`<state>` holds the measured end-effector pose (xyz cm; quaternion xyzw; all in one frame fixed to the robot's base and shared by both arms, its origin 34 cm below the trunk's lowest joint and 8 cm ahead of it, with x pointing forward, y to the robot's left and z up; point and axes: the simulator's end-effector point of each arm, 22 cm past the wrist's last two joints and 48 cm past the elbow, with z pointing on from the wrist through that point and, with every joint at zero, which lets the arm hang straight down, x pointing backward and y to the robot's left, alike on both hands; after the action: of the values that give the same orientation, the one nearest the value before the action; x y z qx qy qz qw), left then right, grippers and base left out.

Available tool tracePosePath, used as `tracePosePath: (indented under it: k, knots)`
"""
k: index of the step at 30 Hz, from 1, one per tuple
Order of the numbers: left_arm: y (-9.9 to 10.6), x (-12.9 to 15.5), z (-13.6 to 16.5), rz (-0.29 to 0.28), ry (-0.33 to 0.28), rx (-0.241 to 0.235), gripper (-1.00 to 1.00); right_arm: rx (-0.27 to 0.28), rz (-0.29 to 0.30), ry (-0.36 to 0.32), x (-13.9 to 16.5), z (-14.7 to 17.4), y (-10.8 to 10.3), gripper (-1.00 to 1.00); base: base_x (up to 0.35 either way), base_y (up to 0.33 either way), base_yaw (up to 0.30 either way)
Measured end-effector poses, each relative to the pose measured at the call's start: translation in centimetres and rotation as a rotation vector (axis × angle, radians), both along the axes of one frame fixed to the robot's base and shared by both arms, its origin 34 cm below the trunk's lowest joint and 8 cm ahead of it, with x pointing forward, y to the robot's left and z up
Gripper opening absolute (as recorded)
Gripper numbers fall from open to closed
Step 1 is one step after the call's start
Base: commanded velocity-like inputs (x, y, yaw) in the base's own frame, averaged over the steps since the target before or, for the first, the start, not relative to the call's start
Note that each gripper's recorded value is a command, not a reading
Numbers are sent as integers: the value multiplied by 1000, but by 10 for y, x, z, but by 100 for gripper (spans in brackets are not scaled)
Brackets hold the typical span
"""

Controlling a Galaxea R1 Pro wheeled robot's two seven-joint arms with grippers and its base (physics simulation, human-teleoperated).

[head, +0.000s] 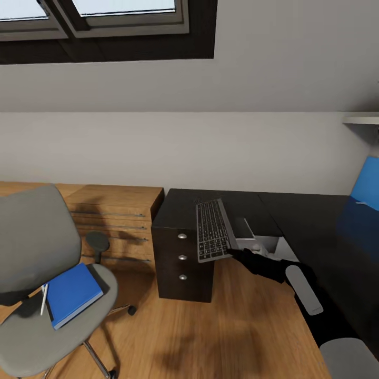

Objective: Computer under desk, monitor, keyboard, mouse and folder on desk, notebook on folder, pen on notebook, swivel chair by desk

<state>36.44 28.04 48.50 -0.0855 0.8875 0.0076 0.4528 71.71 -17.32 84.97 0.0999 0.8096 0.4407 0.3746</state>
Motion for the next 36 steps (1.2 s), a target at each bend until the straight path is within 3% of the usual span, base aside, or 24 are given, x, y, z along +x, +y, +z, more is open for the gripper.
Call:
tracePosePath:
  k: [5, 19, 36]
  knots:
    - [0, 0, 0, 0, 1, 0, 100, 30, 0, 7, -1, 4, -3, -100, -248, -177, 0]
    - [1, 0, 0, 0, 0, 2, 100, 35, -5, 8, 0, 4, -4, -100, -276, -104, 0]
    - [1, 0, 0, 2, 1, 1, 100, 38, -5, 7, 0, 5, -4, -100, -15, -1, -47]
